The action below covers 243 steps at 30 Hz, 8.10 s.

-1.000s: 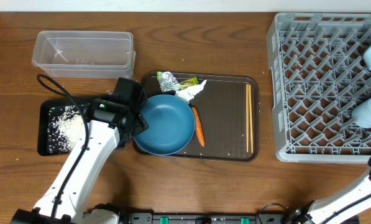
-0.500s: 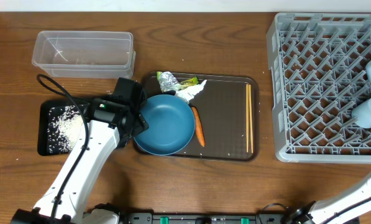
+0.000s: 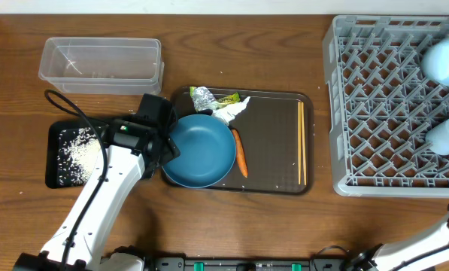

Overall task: Sort waste into correct bins and load items into the dishwasher rack
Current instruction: 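Lower the light-blue bowl upright into the dish rack slots, then open the right gripper and lift it off the bowl, then move the right gripper left to the wooden chopsticks on the tray, then grasp one wooden chopstick with the right gripper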

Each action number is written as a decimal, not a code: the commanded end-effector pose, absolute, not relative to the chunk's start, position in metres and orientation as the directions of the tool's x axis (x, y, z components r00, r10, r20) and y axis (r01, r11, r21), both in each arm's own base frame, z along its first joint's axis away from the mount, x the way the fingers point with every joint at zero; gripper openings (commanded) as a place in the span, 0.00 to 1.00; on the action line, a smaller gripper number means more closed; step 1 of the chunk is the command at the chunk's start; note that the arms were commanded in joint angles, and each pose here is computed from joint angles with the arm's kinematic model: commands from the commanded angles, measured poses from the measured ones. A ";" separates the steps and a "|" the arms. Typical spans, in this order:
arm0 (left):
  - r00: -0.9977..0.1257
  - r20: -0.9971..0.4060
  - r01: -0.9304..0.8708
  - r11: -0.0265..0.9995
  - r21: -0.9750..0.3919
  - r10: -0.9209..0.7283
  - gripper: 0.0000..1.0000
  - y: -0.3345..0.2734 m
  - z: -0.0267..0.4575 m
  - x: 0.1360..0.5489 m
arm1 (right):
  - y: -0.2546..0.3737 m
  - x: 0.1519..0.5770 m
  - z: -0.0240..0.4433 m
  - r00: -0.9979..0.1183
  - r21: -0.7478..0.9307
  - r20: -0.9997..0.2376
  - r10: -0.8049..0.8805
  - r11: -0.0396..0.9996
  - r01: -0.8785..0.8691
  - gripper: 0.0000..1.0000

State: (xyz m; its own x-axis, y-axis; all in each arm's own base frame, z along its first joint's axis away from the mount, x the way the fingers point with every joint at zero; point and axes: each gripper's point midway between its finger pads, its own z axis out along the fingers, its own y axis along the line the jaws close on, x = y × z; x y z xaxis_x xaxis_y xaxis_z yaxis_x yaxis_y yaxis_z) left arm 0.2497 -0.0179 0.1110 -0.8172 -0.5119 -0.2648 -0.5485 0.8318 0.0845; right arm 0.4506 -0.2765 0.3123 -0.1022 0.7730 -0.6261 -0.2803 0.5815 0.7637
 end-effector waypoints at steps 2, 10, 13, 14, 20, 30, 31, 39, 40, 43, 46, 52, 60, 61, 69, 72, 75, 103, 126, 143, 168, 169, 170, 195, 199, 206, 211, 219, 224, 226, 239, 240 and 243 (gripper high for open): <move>-0.800 -0.297 -0.564 0.822 0.075 -0.521 0.98 -0.015 0.120 0.254 | -0.267 0.433 0.361 -0.048 0.703 -0.683 0.729 0.638 -0.315 0.99; -0.800 -0.297 -0.564 0.822 0.075 -0.521 0.98 -0.015 0.120 0.254 | -0.250 0.441 0.349 -0.125 0.713 -0.685 0.718 0.624 -0.319 0.99; -0.800 -0.297 -0.564 0.822 0.075 -0.521 0.98 -0.015 0.120 0.254 | -0.231 0.452 0.337 -0.170 0.684 -0.721 0.672 0.649 -0.334 0.99; -0.800 -0.297 -0.564 0.822 0.075 -0.521 0.98 -0.015 0.120 0.254 | -0.225 0.457 0.330 -0.188 0.680 -0.727 0.660 0.655 -0.330 0.99; -0.800 -0.297 -0.564 0.822 0.075 -0.521 0.98 -0.015 0.120 0.254 | -0.189 0.493 0.259 -0.318 0.658 -0.743 0.589 0.731 -0.182 0.99; -0.800 -0.297 -0.564 0.822 0.075 -0.521 0.98 -0.015 0.120 0.254 | -0.182 0.515 0.194 -0.445 0.382 -0.793 0.415 0.909 0.167 0.99; -0.800 -0.297 -0.564 0.822 0.075 -0.521 0.98 -0.015 0.120 0.254 | -0.184 0.516 0.195 -0.461 0.321 -0.805 0.373 0.928 0.190 0.99; -0.800 -0.297 -0.564 0.822 0.075 -0.521 0.98 -0.015 0.120 0.254 | -0.199 0.511 0.193 -0.619 -0.176 -0.782 0.071 0.928 0.328 0.99; -0.800 -0.297 -0.564 0.822 0.075 -0.521 0.98 -0.015 0.120 0.254 | -0.196 0.511 0.191 -0.627 -0.181 -0.777 0.062 0.931 0.317 0.99; -0.800 -0.297 -0.564 0.822 0.075 -0.521 0.98 -0.015 0.120 0.254 | -0.195 0.510 0.175 -0.673 -0.225 -0.739 0.030 0.931 0.288 0.99; -0.800 -0.297 -0.564 0.822 0.075 -0.522 0.98 -0.015 0.120 0.254 | -0.212 0.500 0.159 -0.716 -0.282 -0.696 0.050 0.898 0.338 0.99; -0.800 -0.297 -0.564 0.822 0.075 -0.522 0.98 -0.015 0.120 0.254 | -0.220 0.497 0.143 -0.741 -0.297 -0.668 0.061 0.892 0.341 0.58; -0.800 -0.297 -0.564 0.822 0.075 -0.521 0.98 -0.015 0.120 0.254 | -0.217 0.501 0.144 -0.730 -0.276 -0.681 0.057 0.903 0.328 0.24; -0.800 -0.297 -0.564 0.822 0.075 -0.521 0.98 -0.015 0.120 0.254 | -0.217 0.501 0.144 -0.729 -0.271 -0.682 0.058 0.906 0.325 0.24; -0.800 -0.297 -0.564 0.822 0.075 -0.521 0.98 -0.015 0.120 0.254 | -0.209 0.505 0.146 -0.697 -0.190 -0.707 0.116 0.919 0.346 0.01; -0.800 -0.297 -0.564 0.822 0.075 -0.521 0.98 -0.015 0.120 0.254 | -0.206 0.506 0.159 -0.656 -0.120 -0.738 0.161 0.924 0.362 0.01; -0.800 -0.297 -0.564 0.822 0.075 -0.521 0.98 -0.015 0.120 0.254 | -0.199 0.510 0.184 -0.597 -0.015 -0.780 0.186 0.949 0.316 0.01; -0.800 -0.297 -0.564 0.822 0.075 -0.521 0.98 -0.015 0.120 0.254 | -0.194 0.477 0.184 -0.467 0.629 -0.772 0.430 0.621 -0.468 0.01; -0.800 -0.297 -0.564 0.822 0.075 -0.521 0.98 -0.015 0.120 0.254 | -0.213 0.478 0.148 -0.497 0.701 -0.708 0.502 0.586 -0.407 0.01; -0.800 -0.297 -0.564 0.822 0.075 -0.521 0.98 -0.015 0.120 0.254 | -0.274 0.464 0.205 -0.428 0.797 -0.604 0.672 0.517 -0.313 0.99; -0.800 -0.297 -0.564 0.822 0.075 -0.521 0.98 -0.015 0.120 0.254 | -0.131 0.426 0.413 -0.242 0.481 -0.858 0.454 0.541 -0.690 0.99; -0.800 -0.297 -0.564 0.822 0.075 -0.521 0.98 -0.015 0.120 0.254 | -0.105 0.428 0.416 -0.252 0.453 -0.875 0.412 0.517 -0.726 0.99; -0.800 -0.297 -0.564 0.822 0.075 -0.521 0.98 -0.015 0.120 0.254 | -0.083 0.430 0.417 -0.251 0.417 -0.896 0.367 0.498 -0.760 0.99; -0.800 -0.297 -0.564 0.822 0.075 -0.521 0.98 -0.015 0.120 0.254 | 0.227 0.441 0.351 -0.432 0.435 -0.899 0.067 0.030 -0.900 0.99; -0.800 -0.297 -0.564 0.822 0.075 -0.521 0.98 -0.015 0.120 0.254 | 0.207 0.502 0.279 -0.650 0.657 -0.739 0.178 0.404 -0.636 0.99; -0.800 -0.297 -0.564 0.822 0.075 -0.521 0.98 -0.015 0.120 0.254 | 0.187 0.489 0.166 -0.785 0.430 -0.620 0.003 0.838 -0.336 0.99; -0.800 -0.297 -0.564 0.822 0.075 -0.521 0.98 -0.015 0.120 0.254 | 0.200 0.461 0.146 -0.802 0.204 -0.582 -0.135 0.930 -0.305 0.99; -0.800 -0.297 -0.564 0.822 0.075 -0.521 0.98 -0.015 0.120 0.254 | 0.231 0.395 0.118 -0.864 0.133 -0.410 -0.294 0.917 -0.375 0.99; -0.800 -0.297 -0.564 0.822 0.075 -0.521 0.98 -0.015 0.120 0.254 | 0.195 0.392 0.110 -0.922 0.033 -0.353 -0.159 0.983 -0.182 0.99; -0.800 -0.297 -0.564 0.822 0.075 -0.521 0.98 -0.015 0.120 0.254 | 0.191 0.388 0.107 -0.940 0.067 -0.320 -0.114 0.988 -0.143 0.99; -0.800 -0.297 -0.564 0.822 0.075 -0.521 0.98 -0.015 0.120 0.254 | 0.153 0.361 0.070 -0.979 -0.008 -0.200 0.046 0.999 0.049 0.72; -0.800 -0.297 -0.564 0.822 0.075 -0.521 0.98 -0.015 0.120 0.254 | 0.149 0.360 0.065 -0.979 -0.009 -0.196 0.057 0.998 0.059 0.72; -0.800 -0.297 -0.564 0.822 0.075 -0.521 0.98 -0.015 0.120 0.254 | 0.138 0.356 0.053 -0.980 -0.017 -0.177 0.087 0.996 0.091 0.72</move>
